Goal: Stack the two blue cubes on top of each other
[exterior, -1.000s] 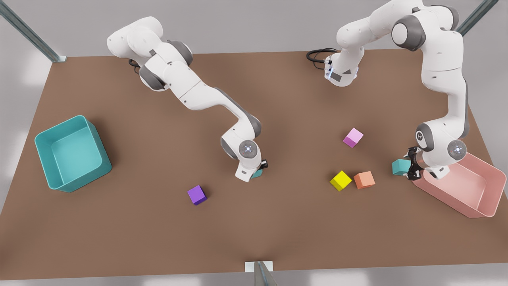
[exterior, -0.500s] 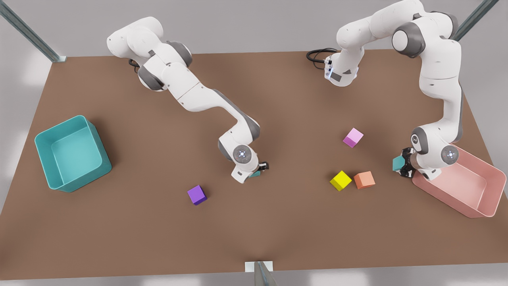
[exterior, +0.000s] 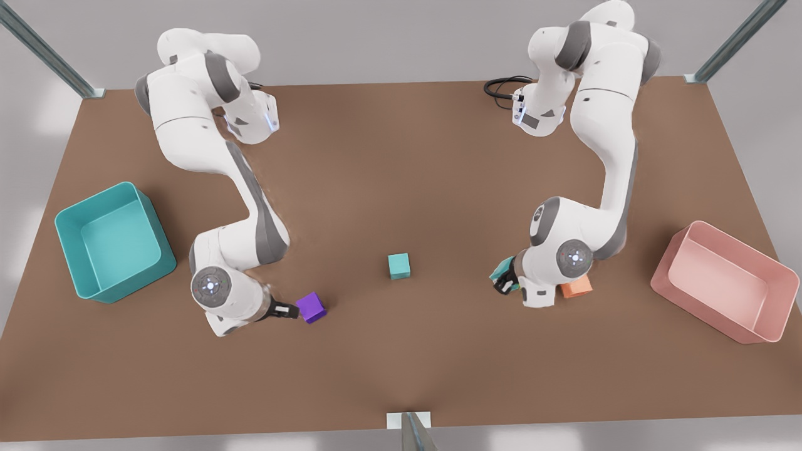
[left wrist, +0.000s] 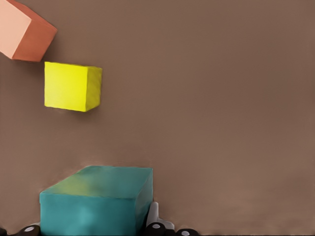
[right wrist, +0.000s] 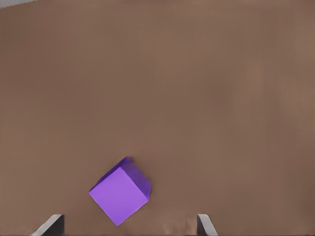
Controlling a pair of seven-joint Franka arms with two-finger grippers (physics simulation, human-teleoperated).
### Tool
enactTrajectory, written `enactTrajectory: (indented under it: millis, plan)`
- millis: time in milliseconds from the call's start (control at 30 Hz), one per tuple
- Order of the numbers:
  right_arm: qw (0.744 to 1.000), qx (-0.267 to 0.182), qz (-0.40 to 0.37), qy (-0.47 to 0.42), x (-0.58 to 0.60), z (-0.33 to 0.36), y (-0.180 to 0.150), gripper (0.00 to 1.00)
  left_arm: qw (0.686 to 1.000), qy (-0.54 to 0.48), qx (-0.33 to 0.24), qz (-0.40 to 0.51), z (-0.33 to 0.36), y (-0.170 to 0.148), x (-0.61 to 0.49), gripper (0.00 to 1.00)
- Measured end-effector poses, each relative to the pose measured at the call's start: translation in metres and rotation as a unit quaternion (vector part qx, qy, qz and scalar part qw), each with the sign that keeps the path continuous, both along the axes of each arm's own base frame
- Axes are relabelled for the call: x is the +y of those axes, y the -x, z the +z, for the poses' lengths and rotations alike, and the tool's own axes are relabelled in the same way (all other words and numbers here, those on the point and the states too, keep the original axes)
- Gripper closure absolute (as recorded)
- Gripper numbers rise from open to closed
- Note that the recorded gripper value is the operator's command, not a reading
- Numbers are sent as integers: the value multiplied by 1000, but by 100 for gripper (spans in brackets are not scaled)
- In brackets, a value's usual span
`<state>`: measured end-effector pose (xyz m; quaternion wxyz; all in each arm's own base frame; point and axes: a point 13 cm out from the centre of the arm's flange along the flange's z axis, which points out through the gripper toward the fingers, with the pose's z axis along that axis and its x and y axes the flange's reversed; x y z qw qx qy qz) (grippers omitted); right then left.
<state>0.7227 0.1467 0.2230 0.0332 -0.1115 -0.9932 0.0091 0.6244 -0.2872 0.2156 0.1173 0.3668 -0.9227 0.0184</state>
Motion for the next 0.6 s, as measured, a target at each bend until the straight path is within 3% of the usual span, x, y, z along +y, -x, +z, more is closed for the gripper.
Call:
enactTrajectory:
  millis: [67,133,233,267,333,600]
  plan:
    - [997,19,-31,61,-127,1,-3,0,998,11,0,-66,-4,30,-101,45]
    - [997,6,-31,73,-174,79,11,0,991,12,8,-132,-18,87,-191,45]
    - [999,21,-6,45,-156,167,81,0,987,10,17,-162,-43,123,-238,45]
    - [999,34,1,38,-153,172,106,0,987,10,16,-159,-48,122,-240,45]
    - [998,48,16,29,-148,172,125,0,989,12,10,-146,-52,111,-235,45]
    - [996,66,60,17,-137,163,128,0,993,11,-29,-113,-57,70,-216,45]
